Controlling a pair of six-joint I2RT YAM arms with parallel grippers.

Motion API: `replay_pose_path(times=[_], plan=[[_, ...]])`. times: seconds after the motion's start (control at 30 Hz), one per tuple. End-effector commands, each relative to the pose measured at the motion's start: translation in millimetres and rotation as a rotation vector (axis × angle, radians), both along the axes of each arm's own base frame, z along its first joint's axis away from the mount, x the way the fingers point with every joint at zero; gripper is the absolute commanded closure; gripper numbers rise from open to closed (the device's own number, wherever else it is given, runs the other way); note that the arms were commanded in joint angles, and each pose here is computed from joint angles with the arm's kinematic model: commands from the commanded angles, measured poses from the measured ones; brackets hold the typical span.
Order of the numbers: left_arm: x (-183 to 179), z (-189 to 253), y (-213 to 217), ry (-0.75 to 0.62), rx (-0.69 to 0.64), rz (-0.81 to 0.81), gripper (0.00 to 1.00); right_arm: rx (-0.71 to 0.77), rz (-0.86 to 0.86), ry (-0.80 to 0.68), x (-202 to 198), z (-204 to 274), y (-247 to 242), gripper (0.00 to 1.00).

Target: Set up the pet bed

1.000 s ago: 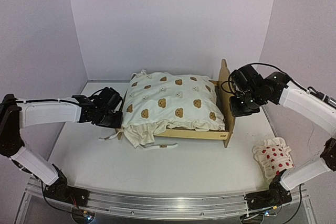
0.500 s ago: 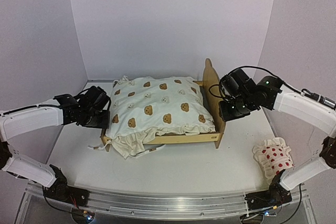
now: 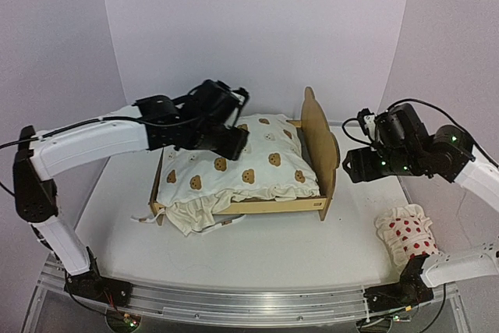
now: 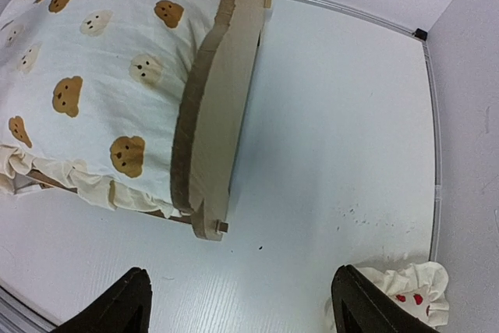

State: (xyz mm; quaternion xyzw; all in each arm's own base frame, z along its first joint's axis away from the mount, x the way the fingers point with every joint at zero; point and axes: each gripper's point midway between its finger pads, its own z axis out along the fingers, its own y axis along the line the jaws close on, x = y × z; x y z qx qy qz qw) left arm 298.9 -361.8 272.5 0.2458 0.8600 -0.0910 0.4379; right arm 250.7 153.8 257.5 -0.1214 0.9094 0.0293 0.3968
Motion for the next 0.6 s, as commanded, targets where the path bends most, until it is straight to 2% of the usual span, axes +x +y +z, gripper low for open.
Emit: replay_pose_path(times=[0.0,0.13,0.23,0.57], plan=[[-26.8,-7.4,-93.1,-0.054,0.087,-0.292,0.39,0.001,-0.034,-0.037,-14.2,5.1,-22.9,0.20],[-47.3,-31.3,-157.7,-0.082,0.152,-0.466,0.40,0.018,-0.045,-0.062,-23.6,9.1,-35.1,0.22],[-49.8,-41.9,-186.3,-0.094,0.169,-0.535,0.41,0.022,-0.044,-0.059,-28.5,7.0,-39.1,0.24],[-38.5,-97.5,-214.9,-0.100,0.272,-0.584,0.45,0.014,-0.037,-0.029,-35.1,-6.7,-42.1,0.26]])
